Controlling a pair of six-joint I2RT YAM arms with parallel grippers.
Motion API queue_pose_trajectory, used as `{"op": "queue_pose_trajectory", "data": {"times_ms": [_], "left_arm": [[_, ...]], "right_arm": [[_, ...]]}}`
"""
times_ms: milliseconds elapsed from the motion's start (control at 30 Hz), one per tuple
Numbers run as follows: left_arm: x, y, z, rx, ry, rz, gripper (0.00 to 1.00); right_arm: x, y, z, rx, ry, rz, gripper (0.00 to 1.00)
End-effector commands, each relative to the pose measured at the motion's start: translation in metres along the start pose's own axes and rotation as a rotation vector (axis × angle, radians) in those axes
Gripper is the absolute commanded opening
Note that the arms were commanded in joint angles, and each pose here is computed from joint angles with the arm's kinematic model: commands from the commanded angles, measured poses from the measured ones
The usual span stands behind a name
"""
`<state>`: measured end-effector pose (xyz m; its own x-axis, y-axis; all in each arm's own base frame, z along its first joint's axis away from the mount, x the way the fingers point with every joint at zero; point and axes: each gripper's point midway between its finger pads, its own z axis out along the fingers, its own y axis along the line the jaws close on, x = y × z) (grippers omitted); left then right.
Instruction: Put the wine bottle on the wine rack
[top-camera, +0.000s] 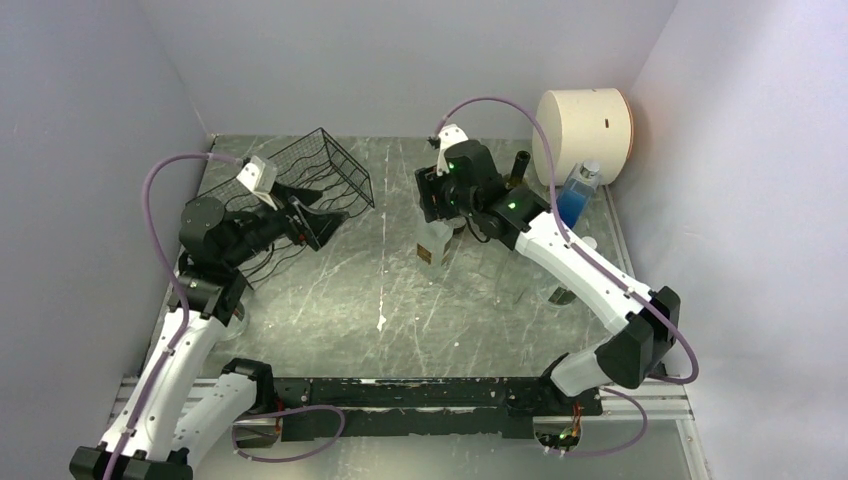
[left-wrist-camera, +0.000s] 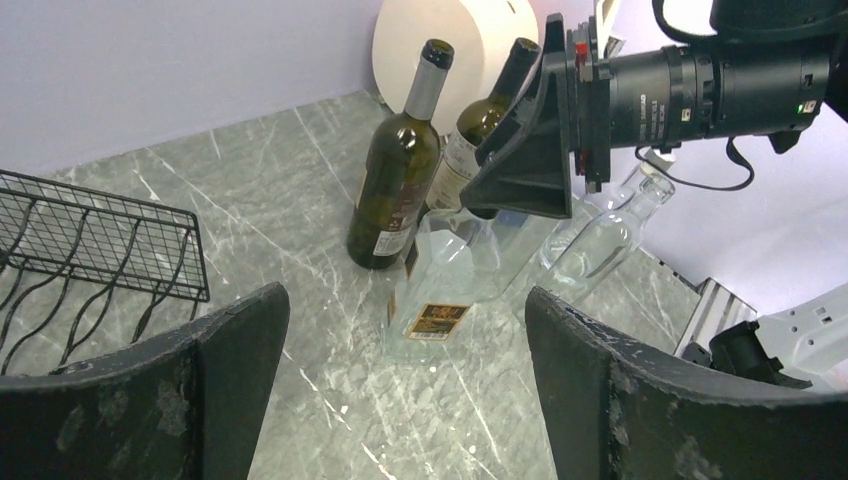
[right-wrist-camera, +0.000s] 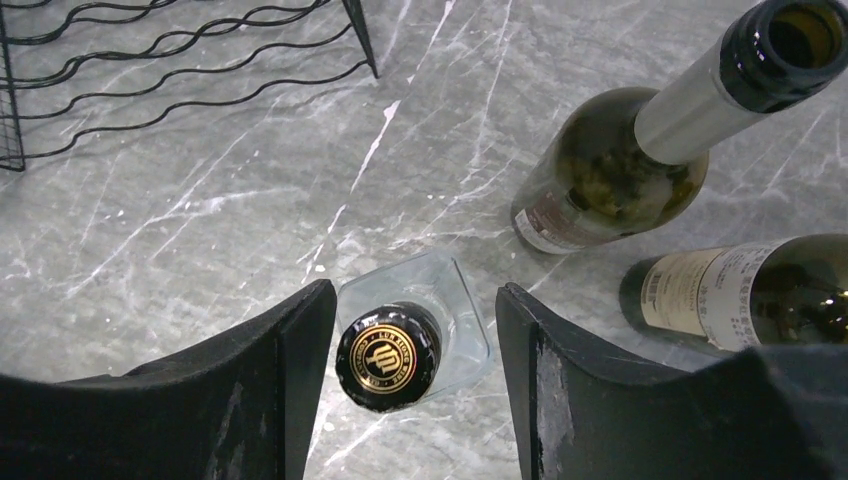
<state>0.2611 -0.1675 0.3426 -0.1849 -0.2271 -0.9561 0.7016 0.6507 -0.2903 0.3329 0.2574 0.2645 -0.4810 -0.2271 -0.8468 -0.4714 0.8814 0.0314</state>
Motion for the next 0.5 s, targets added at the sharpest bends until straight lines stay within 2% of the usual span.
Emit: {"op": "queue_pose_trajectory", "data": {"times_ms": [0,167,367,467], "left_arm": [[0.001,-0.007,0.002,0.073,-0.031,0.047,0.91],[0.012,-0.007,0.004,0.102,-0.011,0.044,0.91],[0.025,-0.003,0.004,0.103,0.031,0.054,0.92],[0.031,0.001,0.005,0.089,0.043,0.056,0.92]], "right_arm": [[-0.015,0.0,0.005,0.019,-0.064,-0.017,0.61],[-0.008,0.003,0.007,0.0,-0.052,-0.038,0.52],[0.017,0.004,0.017,-0.018,-0.032,-0.056,0.52],[0.017,0.004,0.017,-0.022,-0.043,-0.053,0.41]]}}
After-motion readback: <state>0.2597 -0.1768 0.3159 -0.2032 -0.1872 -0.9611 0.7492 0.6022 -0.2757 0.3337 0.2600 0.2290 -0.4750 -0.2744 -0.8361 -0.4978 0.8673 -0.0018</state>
